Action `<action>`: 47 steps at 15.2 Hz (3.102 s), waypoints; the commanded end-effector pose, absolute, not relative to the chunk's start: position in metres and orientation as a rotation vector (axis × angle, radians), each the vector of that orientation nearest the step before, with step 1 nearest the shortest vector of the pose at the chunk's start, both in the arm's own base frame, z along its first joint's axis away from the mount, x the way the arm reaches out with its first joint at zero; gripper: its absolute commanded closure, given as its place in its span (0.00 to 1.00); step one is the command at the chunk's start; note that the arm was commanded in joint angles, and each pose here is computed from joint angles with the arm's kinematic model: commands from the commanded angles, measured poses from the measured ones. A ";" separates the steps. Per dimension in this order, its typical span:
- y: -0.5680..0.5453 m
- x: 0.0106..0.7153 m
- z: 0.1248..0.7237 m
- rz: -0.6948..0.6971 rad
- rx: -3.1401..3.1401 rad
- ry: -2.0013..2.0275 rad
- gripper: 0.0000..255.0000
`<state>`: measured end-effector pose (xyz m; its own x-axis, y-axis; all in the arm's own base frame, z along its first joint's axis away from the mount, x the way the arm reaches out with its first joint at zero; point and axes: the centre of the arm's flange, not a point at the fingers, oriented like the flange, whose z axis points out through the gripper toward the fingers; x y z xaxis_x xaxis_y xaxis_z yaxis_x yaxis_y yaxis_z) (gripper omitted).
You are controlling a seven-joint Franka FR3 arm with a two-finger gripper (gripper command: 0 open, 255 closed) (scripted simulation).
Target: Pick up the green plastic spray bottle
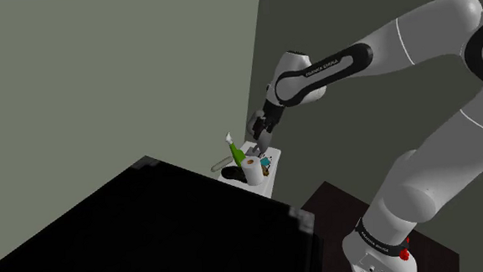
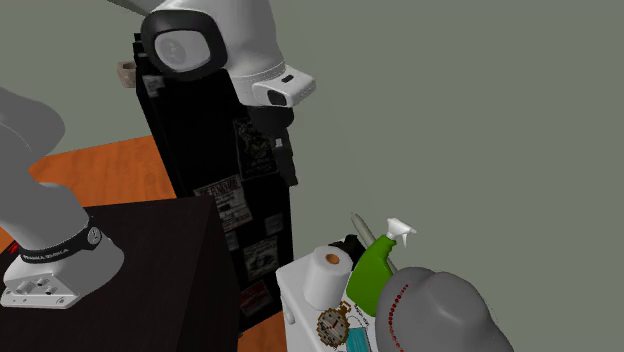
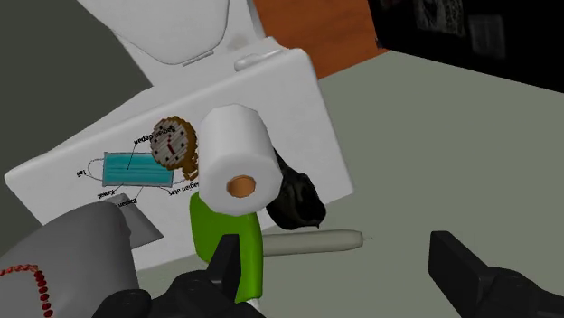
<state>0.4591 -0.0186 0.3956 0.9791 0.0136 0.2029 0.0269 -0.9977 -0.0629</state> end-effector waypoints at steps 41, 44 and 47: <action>-0.065 0.640 0.225 -0.668 -3.055 0.102 1.00; -0.065 0.640 0.241 -0.668 -3.055 0.102 1.00; -0.065 0.640 0.257 -0.668 -3.055 0.102 1.00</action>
